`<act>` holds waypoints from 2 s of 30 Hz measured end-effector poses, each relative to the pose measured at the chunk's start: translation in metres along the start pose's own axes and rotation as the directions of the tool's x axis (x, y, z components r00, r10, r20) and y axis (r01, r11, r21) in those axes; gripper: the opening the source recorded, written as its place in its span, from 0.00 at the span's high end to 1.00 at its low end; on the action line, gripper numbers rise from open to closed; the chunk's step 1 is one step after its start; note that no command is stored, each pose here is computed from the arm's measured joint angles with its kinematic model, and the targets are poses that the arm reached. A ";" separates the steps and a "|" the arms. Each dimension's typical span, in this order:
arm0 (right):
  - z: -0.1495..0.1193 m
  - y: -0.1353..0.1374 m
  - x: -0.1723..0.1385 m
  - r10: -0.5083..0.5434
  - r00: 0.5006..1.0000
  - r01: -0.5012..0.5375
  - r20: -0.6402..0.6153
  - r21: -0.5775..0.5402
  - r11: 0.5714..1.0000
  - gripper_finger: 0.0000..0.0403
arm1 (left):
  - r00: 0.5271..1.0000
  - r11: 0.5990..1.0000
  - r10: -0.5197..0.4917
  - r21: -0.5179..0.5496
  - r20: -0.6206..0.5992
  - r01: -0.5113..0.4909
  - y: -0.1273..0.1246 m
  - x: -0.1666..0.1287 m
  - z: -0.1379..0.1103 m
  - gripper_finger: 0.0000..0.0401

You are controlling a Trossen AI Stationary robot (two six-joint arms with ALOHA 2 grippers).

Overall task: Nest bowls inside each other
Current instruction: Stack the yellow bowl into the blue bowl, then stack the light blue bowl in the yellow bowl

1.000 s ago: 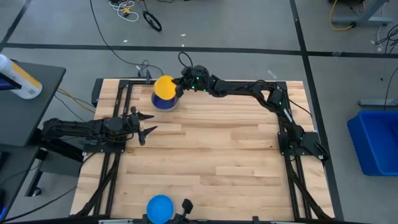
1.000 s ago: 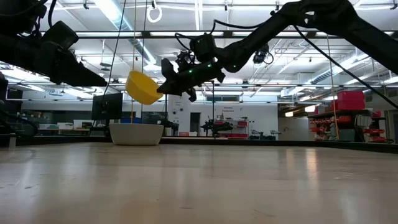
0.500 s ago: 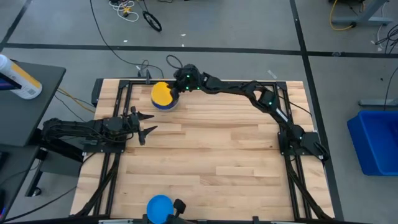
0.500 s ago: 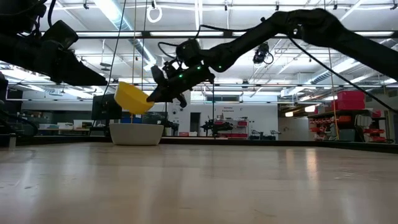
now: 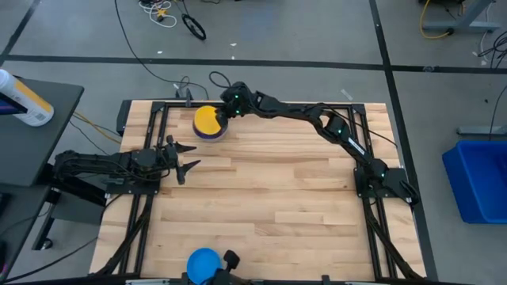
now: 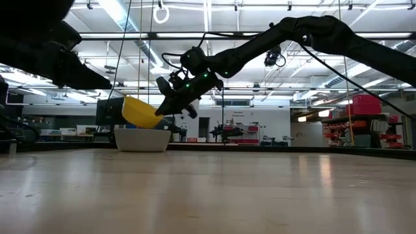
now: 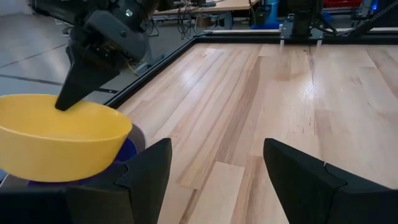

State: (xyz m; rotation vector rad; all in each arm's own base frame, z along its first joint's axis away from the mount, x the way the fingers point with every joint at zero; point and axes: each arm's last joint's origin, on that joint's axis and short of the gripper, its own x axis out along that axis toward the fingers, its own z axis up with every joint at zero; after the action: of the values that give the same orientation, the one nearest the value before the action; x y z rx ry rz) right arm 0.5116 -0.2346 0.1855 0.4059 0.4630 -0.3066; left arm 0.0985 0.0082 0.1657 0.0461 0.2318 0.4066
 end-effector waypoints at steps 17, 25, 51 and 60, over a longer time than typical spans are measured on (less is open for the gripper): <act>-0.002 0.000 -0.003 -0.076 0.994 0.074 -0.079 -0.021 0.997 1.00 | 1.000 1.000 -0.001 -0.005 0.000 0.001 0.000 0.000 0.000 0.35; -0.004 0.000 -0.003 -0.074 0.993 0.074 -0.096 -0.002 0.997 0.99 | 1.000 1.000 -0.001 -0.008 0.001 0.001 0.000 0.000 0.000 0.35; 0.002 0.022 -0.001 0.046 0.999 -0.048 -0.021 -0.120 0.992 0.52 | 1.000 1.000 -0.001 -0.009 0.001 0.001 0.000 0.000 0.000 0.35; 0.016 0.095 -0.019 0.285 0.958 -0.254 0.042 -0.344 0.904 0.56 | 1.000 1.000 -0.002 -0.002 -0.014 0.002 0.000 0.000 -0.001 0.35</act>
State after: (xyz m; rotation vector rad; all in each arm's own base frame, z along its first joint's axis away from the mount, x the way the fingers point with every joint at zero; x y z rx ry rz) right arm 0.5369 -0.1547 0.2364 0.1176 0.3543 0.0263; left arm 0.0981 0.0081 0.1646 0.0412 0.2456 0.4051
